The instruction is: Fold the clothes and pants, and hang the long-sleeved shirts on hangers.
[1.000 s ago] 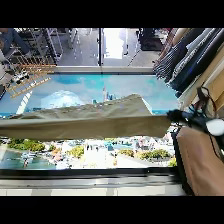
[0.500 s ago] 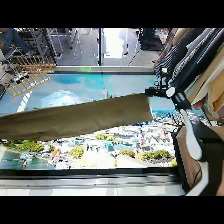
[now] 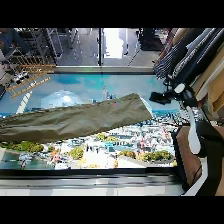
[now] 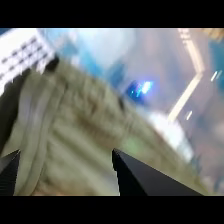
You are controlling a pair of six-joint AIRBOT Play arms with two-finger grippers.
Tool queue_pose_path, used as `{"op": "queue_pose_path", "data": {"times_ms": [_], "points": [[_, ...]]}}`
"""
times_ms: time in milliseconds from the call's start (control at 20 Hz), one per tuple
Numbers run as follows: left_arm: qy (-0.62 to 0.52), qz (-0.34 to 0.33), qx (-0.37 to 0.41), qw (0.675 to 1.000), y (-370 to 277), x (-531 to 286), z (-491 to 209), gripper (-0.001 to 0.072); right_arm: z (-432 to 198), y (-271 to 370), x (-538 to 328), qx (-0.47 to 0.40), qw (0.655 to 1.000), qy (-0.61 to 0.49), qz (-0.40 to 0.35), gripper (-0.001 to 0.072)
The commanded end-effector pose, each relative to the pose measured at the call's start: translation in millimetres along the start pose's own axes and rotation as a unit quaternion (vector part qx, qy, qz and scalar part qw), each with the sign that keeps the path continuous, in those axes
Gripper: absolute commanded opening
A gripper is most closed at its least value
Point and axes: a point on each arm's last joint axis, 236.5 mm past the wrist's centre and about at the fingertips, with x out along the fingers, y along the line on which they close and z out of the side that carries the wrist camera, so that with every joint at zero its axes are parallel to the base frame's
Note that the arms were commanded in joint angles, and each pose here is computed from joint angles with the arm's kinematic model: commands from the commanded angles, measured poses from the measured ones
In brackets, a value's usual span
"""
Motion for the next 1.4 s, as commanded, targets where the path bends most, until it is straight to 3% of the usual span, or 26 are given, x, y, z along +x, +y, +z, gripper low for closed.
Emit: {"op": "queue_pose_path", "data": {"times_ms": [0, 100, 200, 550, 750, 800, 900, 1000, 1150, 1250, 1350], "points": [[0.132, 0.099, 0.034, 0.986, 38.1, -8.6, -65.3, 0.0596, -91.0, 22.6, -3.9, 0.088, 0.983, 0.146, 0.069, 0.0462], [0.149, 0.088, 0.023, 0.985, 31.1, 7.2, -82.5, 0.0597, -109.3, 37.7, 4.8, 0.133, 0.974, 0.149, 0.107, 0.0470], [0.141, 0.056, 0.008, 0.988, 14.7, 27.3, -89.7, 0.0598, -117.3, 43.3, 18.0, 0.190, 0.963, 0.142, 0.128, 0.0530], [0.093, 0.052, 0.009, 0.994, 5.9, 77.2, -89.1, 0.0598, -107.8, 12.7, 62.3, 0.262, 0.958, 0.072, 0.089, 0.0547], [0.119, 0.058, -0.020, 0.991, 16.6, 101.5, -106.6, 0.0595, -68.3, -0.5, 80.7, 0.287, 0.954, -0.022, 0.083, 0.0544], [0.120, 0.061, -0.037, 0.990, 20.0, 106.1, -108.5, 0.0507, -57.6, -1.9, 83.3, 0.279, 0.956, -0.049, 0.079, 0.0530], [0.109, 0.065, -0.051, 0.991, 22.6, 109.9, -104.3, 0.0230, -40.4, 0.1, 88.4, 0.252, 0.962, -0.080, 0.070, 0.0502], [0.097, 0.049, -0.062, 0.992, 14.3, 111.3, -98.2, 0.0018, -25.4, 1.2, 91.9, 0.243, 0.962, -0.099, 0.069, 0.0374], [0.084, -0.008, -0.077, 0.993, -13.5, 112.3, -88.9, 0.0016, -9.4, 4.8, 89.9, 0.226, 0.965, -0.119, 0.068, 0.0109], [0.085, -0.048, -0.073, 0.993, -35.3, 107.7, -83.6, 0.0015, -4.8, 13.2, 84.5, 0.182, 0.974, -0.116, 0.073, 0.0013], [0.103, -0.066, -0.054, 0.991, -48.2, 99.5, -85.5, 0.0013, -7.2, 28.3, 77.8, 0.124, 0.984, -0.095, 0.086, 0.0011]]}}
